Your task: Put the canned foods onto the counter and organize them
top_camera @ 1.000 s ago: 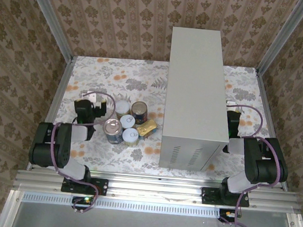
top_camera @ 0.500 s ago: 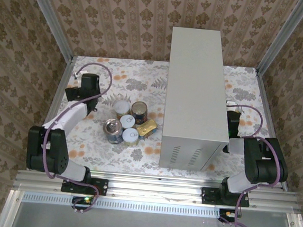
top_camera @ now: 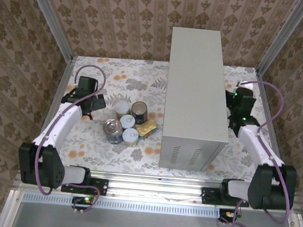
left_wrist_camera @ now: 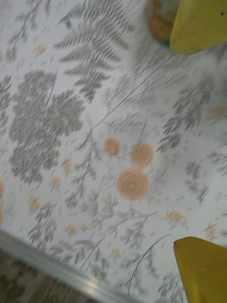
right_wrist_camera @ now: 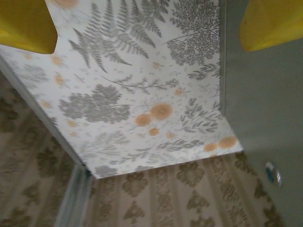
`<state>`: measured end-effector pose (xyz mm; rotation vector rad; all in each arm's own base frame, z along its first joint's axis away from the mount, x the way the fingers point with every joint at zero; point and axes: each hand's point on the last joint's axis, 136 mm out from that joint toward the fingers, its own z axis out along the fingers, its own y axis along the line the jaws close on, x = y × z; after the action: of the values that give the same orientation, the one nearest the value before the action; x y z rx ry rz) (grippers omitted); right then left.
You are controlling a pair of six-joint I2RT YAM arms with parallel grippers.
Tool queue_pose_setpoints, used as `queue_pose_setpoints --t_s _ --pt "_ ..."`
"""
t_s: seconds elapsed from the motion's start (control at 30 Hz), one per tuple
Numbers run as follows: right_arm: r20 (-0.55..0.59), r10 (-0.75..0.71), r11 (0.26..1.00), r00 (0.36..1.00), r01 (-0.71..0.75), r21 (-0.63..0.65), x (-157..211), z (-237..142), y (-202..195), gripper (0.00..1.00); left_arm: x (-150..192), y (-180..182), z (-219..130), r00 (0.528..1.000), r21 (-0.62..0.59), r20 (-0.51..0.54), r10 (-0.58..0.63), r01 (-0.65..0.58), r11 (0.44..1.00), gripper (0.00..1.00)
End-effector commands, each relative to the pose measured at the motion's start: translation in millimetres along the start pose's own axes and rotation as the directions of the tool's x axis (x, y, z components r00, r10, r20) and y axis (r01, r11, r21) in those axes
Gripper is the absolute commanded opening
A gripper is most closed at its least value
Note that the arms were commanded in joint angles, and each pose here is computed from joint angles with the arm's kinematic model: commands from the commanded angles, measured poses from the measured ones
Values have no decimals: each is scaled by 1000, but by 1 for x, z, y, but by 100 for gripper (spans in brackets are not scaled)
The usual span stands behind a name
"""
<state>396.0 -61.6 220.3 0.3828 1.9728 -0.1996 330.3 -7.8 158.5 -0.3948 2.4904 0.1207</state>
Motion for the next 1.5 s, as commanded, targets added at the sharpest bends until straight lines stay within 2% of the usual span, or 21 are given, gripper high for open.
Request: queue_pose_setpoints --t_s 0.0,0.07,0.23,0.4,0.5,0.67,0.8,0.97,1.23,1.47 --pt "-182 76 990 980 -52 129 13 -38 -36 100 44 -15 -16 990 121 -143 0 18 993 100" --pt "-185 79 992 980 -60 108 -6 -60 -35 100 57 -20 -26 986 149 -163 21 4 989 100" --pt "-191 33 998 981 -41 -37 -44 -110 -18 100 87 -31 -41 969 223 -233 84 -31 974 100" --pt "-143 -18 990 990 -2 -139 -74 -157 -8 100 106 -38 -53 948 251 -280 151 -79 965 100" --pt "-108 -78 967 991 49 -251 -88 -182 13 100 113 -42 -56 935 268 -307 175 -92 959 100" --pt "-43 -233 868 972 188 -459 -98 -223 60 100 118 -63 -65 927 363 -300 227 -110 925 100" --pt "39 -312 780 949 280 -560 -106 -254 88 100 119 -64 -66 924 353 -297 240 -127 927 100" --pt "94 -399 631 912 347 -694 -104 -286 124 100 126 -63 -59 914 334 -331 234 -118 935 100" --pt "178 -504 409 845 415 -813 -90 -328 164 100 135 -63 -53 906 329 -350 236 -117 937 100" --pt "166 -584 304 795 404 -863 -66 -334 191 100 142 -62 -48 897 320 -362 253 -135 938 100"
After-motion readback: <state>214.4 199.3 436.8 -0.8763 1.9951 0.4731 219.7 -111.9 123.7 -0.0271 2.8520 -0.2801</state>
